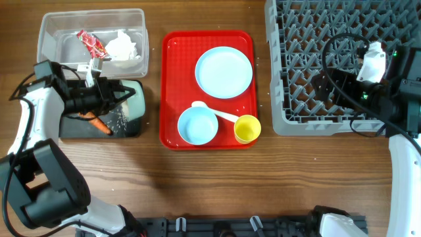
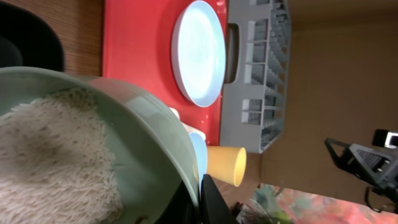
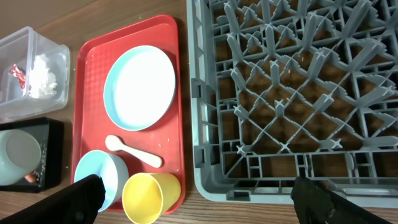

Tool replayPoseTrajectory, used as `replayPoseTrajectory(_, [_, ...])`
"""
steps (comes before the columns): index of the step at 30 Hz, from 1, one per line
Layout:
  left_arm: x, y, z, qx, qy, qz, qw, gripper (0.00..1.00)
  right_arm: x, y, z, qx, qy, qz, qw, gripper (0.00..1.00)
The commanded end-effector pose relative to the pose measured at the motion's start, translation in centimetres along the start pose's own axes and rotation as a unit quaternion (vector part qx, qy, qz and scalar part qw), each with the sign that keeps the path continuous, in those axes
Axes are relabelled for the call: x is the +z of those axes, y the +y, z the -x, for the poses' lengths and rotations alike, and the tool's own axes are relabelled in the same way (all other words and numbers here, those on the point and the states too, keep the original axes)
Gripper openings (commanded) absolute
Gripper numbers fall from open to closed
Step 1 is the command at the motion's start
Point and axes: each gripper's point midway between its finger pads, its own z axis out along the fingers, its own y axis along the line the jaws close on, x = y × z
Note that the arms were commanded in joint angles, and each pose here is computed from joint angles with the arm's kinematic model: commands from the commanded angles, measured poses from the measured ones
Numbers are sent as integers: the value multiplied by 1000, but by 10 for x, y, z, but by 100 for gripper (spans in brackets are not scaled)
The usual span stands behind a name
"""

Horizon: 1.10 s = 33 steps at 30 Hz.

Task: Sort waste into correct bins and load items into the dishwasher rack
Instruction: 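Tip the green bowl over the black tray to pour out the rice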

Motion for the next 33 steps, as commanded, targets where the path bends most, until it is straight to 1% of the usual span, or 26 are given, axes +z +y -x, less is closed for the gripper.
replayPoseTrajectory(1, [-2,-15,1,9,-9,-54,998,4,0,-2,3,7,-3,-6,1000,100])
replayPoseTrajectory(7, [-17,-35,9,3,-34,-129,991,4,6,-5,-3,10,6,-7,1000,100])
replayPoseTrajectory(12, [-31,-35,15,-21,-53,-148,987,4,8,-7,-5,12,11,-7,1000,100])
replayPoseTrajectory(14, [-36,-42,16,-28,-58,-172,983,4,8,-7,-5,12,11,-7,1000,100])
replayPoseTrajectory(17, [-42,-52,18,-78,-52,-209,973,4,8,-6,-5,12,10,-7,1000,100])
replayPoseTrajectory(19, [-44,-57,18,-85,-51,-224,970,4,8,-6,-5,12,10,-7,1000,100])
replayPoseTrajectory(25, [-48,-61,19,-106,-48,-242,963,4,8,-6,-5,12,10,-7,1000,100])
replayPoseTrajectory(29, [-53,-58,21,-142,-48,-243,958,4,8,-6,-5,12,9,-7,1000,100])
replayPoseTrajectory(33, [-58,-55,23,-161,-53,-244,955,4,9,-7,-4,11,9,-7,1000,100])
